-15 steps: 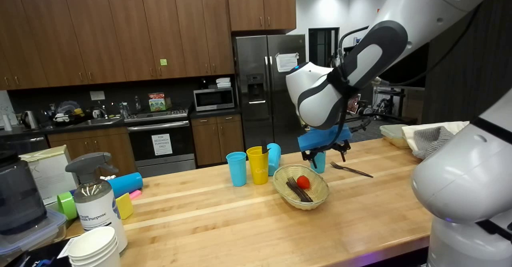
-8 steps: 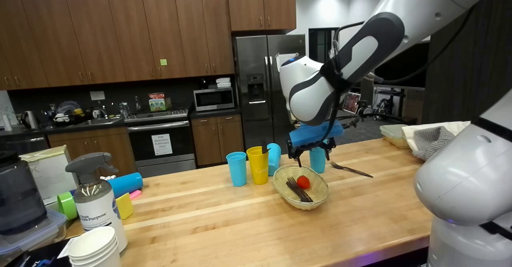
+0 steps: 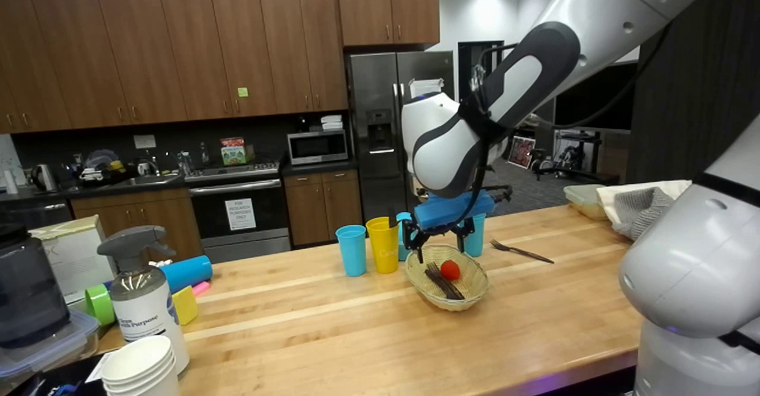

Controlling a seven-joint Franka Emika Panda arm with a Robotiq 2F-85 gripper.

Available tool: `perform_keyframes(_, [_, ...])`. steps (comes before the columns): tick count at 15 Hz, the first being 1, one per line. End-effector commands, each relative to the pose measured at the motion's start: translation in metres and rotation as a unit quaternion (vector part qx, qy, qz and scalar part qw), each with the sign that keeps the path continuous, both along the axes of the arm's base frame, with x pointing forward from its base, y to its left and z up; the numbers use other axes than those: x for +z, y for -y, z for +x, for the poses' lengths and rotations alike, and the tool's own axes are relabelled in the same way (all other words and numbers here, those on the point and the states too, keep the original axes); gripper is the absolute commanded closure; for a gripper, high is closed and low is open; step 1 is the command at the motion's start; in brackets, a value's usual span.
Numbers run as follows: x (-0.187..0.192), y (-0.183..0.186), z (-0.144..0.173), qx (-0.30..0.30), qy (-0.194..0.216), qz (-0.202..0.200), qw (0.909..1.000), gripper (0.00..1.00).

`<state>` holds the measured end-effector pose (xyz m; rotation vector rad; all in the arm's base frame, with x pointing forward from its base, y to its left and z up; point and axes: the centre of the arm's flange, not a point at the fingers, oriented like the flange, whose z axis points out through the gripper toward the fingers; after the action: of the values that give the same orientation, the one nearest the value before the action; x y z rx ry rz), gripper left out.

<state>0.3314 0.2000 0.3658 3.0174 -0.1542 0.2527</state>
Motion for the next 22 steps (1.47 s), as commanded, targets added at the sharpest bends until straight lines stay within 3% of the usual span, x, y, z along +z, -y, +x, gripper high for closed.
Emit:
perform_keyframes(1, [-0.025,-0.018,0.022,-0.019,0.002,-0.004,0.9998,0.0])
perform_keyframes(8, [-0.067,-0.027,0.028,-0.11,0.008,-0.048,0.9927,0.0])
perform_keyframes(19, [-0.076,-0.034,0.029,-0.248,0.096,-0.092,0.9595,0.0])
perform_keyframes(22, [-0.081,-0.037,0.029,-0.256,0.096,-0.097,0.9571,0.0])
